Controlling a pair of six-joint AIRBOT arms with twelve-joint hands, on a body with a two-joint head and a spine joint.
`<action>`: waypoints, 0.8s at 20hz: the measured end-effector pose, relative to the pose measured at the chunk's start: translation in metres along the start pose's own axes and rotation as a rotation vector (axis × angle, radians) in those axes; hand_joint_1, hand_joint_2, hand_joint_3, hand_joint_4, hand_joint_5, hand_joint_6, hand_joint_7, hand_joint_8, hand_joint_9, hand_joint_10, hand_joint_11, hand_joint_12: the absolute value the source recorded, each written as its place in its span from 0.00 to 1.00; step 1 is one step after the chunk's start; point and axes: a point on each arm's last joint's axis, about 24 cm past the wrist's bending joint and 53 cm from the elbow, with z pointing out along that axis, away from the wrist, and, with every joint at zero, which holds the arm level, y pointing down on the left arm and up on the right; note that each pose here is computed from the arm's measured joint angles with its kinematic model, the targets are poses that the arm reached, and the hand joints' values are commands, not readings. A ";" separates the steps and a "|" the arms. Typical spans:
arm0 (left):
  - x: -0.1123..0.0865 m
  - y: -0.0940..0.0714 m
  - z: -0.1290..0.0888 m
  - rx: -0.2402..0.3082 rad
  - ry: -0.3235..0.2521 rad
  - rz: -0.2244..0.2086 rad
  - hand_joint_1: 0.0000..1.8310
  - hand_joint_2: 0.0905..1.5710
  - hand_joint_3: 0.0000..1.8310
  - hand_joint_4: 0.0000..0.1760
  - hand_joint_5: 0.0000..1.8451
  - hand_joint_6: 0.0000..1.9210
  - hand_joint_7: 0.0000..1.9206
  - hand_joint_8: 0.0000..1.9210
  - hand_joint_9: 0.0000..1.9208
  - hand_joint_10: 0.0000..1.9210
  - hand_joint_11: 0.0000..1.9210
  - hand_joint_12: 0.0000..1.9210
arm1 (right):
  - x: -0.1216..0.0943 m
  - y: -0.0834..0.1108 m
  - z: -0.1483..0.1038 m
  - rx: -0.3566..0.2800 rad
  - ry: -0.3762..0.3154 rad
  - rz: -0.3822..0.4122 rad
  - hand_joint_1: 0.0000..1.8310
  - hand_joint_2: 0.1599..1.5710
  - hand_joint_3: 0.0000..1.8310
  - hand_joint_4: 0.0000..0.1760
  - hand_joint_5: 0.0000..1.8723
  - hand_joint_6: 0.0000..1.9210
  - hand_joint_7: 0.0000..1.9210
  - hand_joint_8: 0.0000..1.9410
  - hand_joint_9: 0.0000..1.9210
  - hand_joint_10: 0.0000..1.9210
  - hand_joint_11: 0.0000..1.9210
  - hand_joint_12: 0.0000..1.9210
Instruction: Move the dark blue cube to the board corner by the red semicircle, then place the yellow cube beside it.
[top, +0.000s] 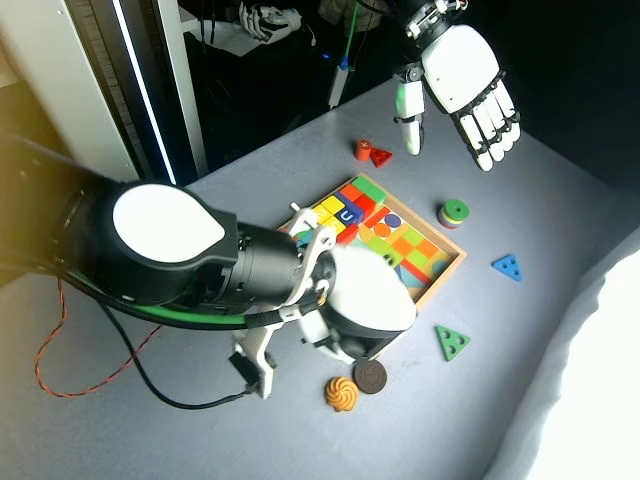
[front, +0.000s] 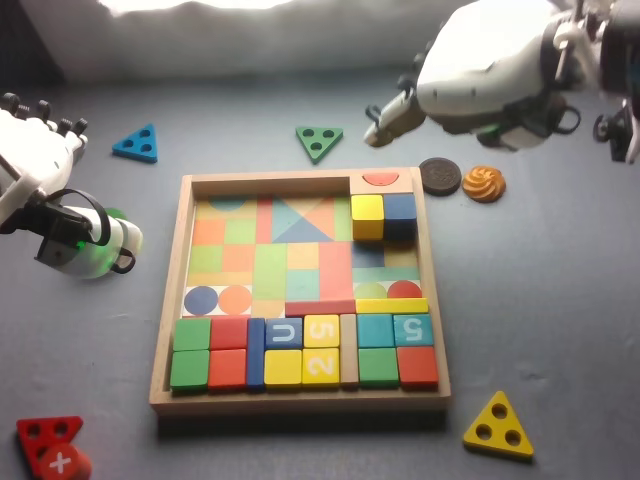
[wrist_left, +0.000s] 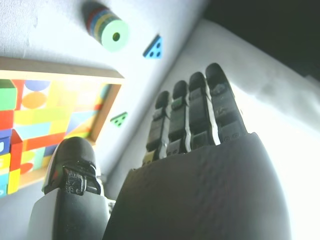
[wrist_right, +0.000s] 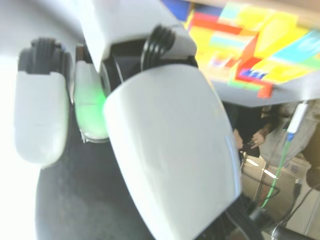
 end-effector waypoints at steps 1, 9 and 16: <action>0.000 0.000 0.000 0.000 0.000 0.000 0.00 0.80 0.00 0.00 0.04 0.00 0.05 0.00 0.04 0.00 0.00 0.09 | -0.004 -0.001 -0.003 0.002 -0.008 0.000 0.97 0.62 0.14 0.00 0.27 0.00 0.75 1.00 0.84 1.00 0.90 1.00; 0.005 -0.001 -0.001 0.003 0.010 0.008 0.00 0.80 0.00 0.00 0.04 0.00 0.04 0.00 0.04 0.00 0.00 0.10 | -0.002 0.022 -0.065 -0.066 -0.010 0.071 0.97 0.62 0.13 0.00 0.28 0.00 0.76 1.00 0.84 1.00 0.90 1.00; 0.009 -0.002 -0.003 0.006 0.019 0.012 0.00 0.80 0.00 0.00 0.05 0.00 0.05 0.00 0.04 0.00 0.00 0.11 | 0.024 0.037 -0.114 -0.085 0.044 0.111 0.97 0.62 0.13 0.00 0.29 0.00 0.75 1.00 0.84 1.00 0.90 1.00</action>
